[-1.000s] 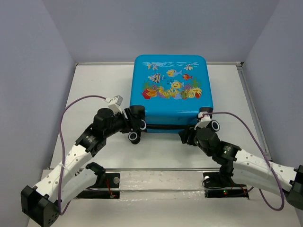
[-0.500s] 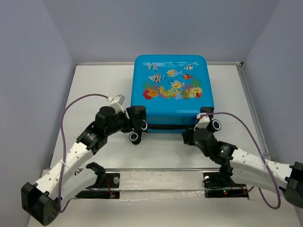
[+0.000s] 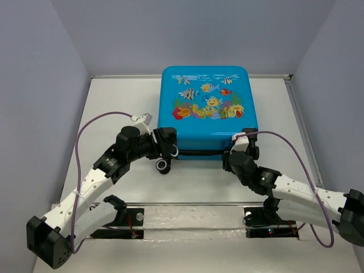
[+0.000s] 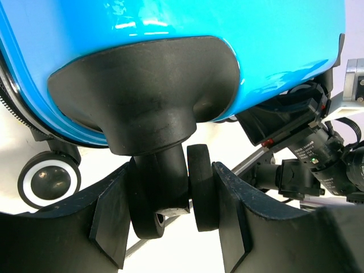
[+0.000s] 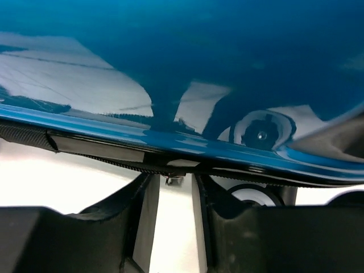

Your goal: Pack the luggage

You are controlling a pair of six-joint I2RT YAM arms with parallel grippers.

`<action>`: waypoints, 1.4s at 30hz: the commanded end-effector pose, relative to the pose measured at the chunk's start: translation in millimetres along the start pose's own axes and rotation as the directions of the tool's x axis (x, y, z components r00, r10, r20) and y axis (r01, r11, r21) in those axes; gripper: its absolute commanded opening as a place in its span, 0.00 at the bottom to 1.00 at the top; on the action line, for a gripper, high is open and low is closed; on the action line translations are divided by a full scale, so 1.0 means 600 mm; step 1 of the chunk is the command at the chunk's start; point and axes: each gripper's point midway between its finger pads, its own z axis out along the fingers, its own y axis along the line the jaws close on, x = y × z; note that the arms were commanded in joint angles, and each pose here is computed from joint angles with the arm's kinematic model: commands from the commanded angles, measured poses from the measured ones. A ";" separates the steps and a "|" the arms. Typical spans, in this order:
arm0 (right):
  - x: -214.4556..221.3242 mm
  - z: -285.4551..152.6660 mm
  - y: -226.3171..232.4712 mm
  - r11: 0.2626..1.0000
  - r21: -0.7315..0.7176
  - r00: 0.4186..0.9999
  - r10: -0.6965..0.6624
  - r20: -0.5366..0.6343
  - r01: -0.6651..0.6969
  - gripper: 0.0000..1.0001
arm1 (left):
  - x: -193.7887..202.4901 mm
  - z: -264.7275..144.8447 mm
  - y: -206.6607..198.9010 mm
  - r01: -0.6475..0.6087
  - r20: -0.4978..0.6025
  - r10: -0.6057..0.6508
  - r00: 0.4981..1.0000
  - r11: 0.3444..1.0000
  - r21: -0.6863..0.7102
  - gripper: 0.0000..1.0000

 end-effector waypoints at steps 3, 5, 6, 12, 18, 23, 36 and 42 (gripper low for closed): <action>-0.071 0.012 0.017 0.999 0.016 0.992 0.043 0.116 -0.045 0.21 | -0.097 -0.051 -0.173 -0.228 0.221 0.158 0.962 0.913 0.338 0.06; -0.071 0.013 0.017 0.998 0.021 0.992 0.049 0.117 -0.052 0.11 | -0.097 -0.053 -0.180 -0.231 0.217 0.161 0.963 0.908 0.351 0.06; -0.069 0.013 0.015 0.998 0.024 0.991 0.054 0.119 -0.057 0.07 | -0.098 -0.055 -0.183 -0.233 0.219 0.162 0.962 0.905 0.355 0.06; -0.073 0.002 0.101 0.968 -0.236 0.986 0.119 0.113 -0.090 0.07 | -0.117 -0.058 -0.215 -0.247 0.231 0.164 0.959 0.884 0.397 0.06; -0.068 -0.035 0.301 0.903 -0.430 0.989 0.082 0.120 -0.023 0.07 | -0.138 -0.048 -0.263 -0.255 0.231 0.164 0.959 0.856 0.451 0.06; -0.032 -0.091 0.499 0.740 -0.672 0.988 0.128 0.092 -0.033 0.07 | -0.156 -0.052 -0.293 -0.250 0.242 0.146 0.959 0.838 0.485 0.06; -0.103 -0.115 0.630 0.418 -0.891 0.809 0.578 0.109 -0.178 0.07 | -0.171 -0.124 -0.304 -0.125 0.309 -0.061 0.949 0.828 0.546 0.06; -0.037 -0.127 0.493 0.515 -0.831 0.856 0.507 0.098 -0.210 0.07 | -0.193 -0.127 -0.327 -0.172 0.338 -0.030 0.941 0.817 0.550 0.06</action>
